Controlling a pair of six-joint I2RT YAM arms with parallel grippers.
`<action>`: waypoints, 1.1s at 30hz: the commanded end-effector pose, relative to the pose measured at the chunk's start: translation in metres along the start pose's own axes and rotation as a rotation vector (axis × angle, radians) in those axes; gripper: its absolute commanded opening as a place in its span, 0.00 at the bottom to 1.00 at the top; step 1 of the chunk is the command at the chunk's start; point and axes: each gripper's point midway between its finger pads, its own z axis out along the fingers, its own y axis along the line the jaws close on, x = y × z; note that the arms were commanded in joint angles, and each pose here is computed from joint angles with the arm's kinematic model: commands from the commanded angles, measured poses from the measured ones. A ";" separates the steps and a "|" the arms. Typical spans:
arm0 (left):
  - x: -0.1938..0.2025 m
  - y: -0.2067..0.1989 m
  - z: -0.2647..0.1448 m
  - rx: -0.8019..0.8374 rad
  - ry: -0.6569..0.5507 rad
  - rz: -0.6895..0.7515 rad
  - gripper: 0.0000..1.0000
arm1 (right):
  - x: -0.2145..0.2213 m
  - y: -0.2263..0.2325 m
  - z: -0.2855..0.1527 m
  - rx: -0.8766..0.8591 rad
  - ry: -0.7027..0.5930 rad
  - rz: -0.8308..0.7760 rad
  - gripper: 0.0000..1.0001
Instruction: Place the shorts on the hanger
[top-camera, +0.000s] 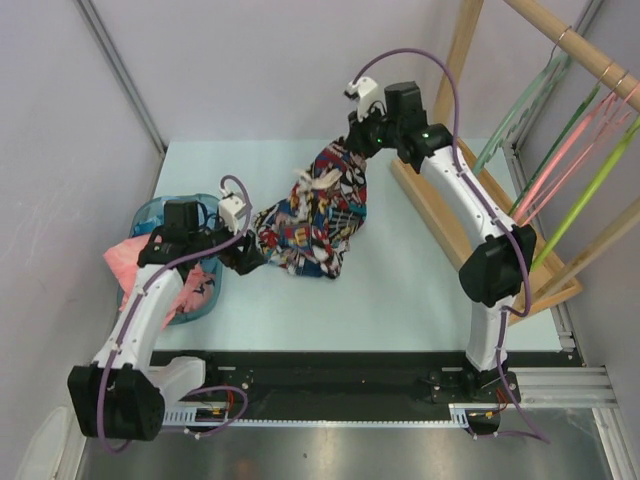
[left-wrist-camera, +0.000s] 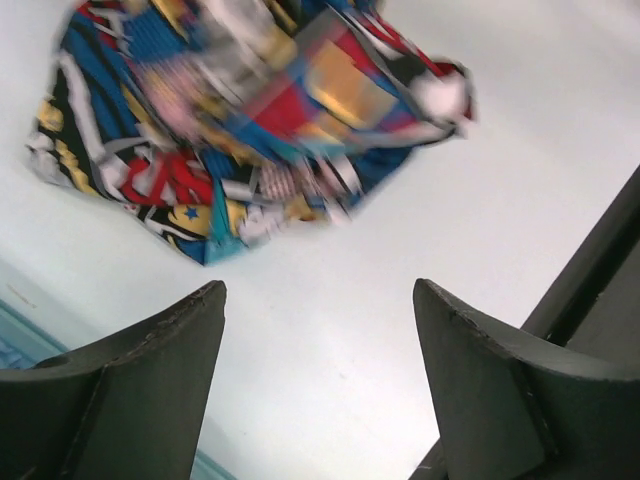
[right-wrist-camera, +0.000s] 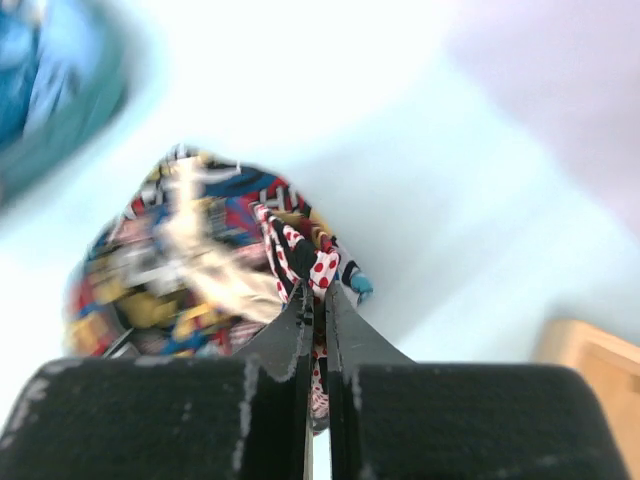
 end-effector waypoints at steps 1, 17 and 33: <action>-0.029 0.006 0.007 0.031 -0.072 -0.108 0.81 | -0.054 -0.013 -0.019 0.151 -0.175 0.092 0.00; -0.066 0.084 0.051 -0.060 -0.054 -0.360 0.79 | 0.050 0.091 -0.066 -0.182 -0.009 -0.190 0.00; -0.091 0.060 0.175 0.224 0.085 -0.163 0.78 | 0.210 0.178 -0.116 -0.476 0.379 -0.357 0.00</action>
